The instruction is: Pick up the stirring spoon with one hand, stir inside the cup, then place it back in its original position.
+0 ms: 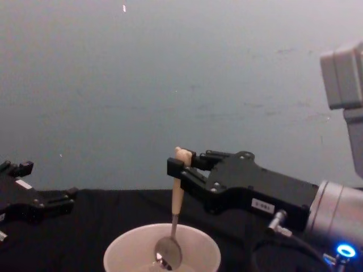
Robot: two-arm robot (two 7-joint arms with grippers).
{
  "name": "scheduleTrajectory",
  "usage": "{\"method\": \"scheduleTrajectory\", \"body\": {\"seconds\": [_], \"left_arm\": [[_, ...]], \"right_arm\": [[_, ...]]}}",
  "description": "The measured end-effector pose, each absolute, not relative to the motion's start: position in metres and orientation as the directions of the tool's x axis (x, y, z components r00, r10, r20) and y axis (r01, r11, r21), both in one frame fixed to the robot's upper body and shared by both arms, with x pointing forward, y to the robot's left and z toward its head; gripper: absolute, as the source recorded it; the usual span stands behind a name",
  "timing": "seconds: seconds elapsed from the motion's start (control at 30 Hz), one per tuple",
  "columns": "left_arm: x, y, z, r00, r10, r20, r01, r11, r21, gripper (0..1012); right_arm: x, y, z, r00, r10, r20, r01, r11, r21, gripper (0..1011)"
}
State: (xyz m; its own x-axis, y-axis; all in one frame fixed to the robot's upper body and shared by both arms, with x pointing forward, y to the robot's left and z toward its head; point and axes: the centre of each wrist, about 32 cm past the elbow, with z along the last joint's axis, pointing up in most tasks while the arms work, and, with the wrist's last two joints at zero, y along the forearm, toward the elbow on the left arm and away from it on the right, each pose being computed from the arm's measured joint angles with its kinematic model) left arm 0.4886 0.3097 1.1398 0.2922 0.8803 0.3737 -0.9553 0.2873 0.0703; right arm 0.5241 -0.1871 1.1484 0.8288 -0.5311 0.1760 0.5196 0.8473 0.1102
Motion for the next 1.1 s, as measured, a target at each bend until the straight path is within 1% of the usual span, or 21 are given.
{"method": "scheduleTrajectory", "body": {"seconds": [0.17,0.33,0.57,0.8,1.1], "left_arm": [[0.489,0.31,1.14,0.292,0.88,0.374,-0.955,0.287,0.07,1001],[0.489,0.31,1.14,0.292,0.88,0.374,-0.955,0.287,0.07,1001],[0.489,0.31,1.14,0.292,0.88,0.374,-0.955,0.287,0.07,1001],[0.489,0.31,1.14,0.292,0.88,0.374,-0.955,0.287,0.07,1001],[0.489,0.31,1.14,0.292,0.88,0.374,-0.955,0.287,0.07,1001]], "right_arm": [[0.522,-0.191,1.157,0.83,-0.526,0.185,0.514,0.85,0.112,213],[0.52,-0.196,1.172,0.828,-0.525,0.196,0.506,0.851,0.138,213],[0.519,-0.208,1.201,0.818,-0.535,0.211,0.5,0.843,0.2,213],[0.517,-0.22,1.221,0.813,-0.542,0.213,0.493,0.835,0.243,213],[0.518,-0.242,1.234,0.782,-0.579,0.23,0.52,0.81,0.271,213]]}}
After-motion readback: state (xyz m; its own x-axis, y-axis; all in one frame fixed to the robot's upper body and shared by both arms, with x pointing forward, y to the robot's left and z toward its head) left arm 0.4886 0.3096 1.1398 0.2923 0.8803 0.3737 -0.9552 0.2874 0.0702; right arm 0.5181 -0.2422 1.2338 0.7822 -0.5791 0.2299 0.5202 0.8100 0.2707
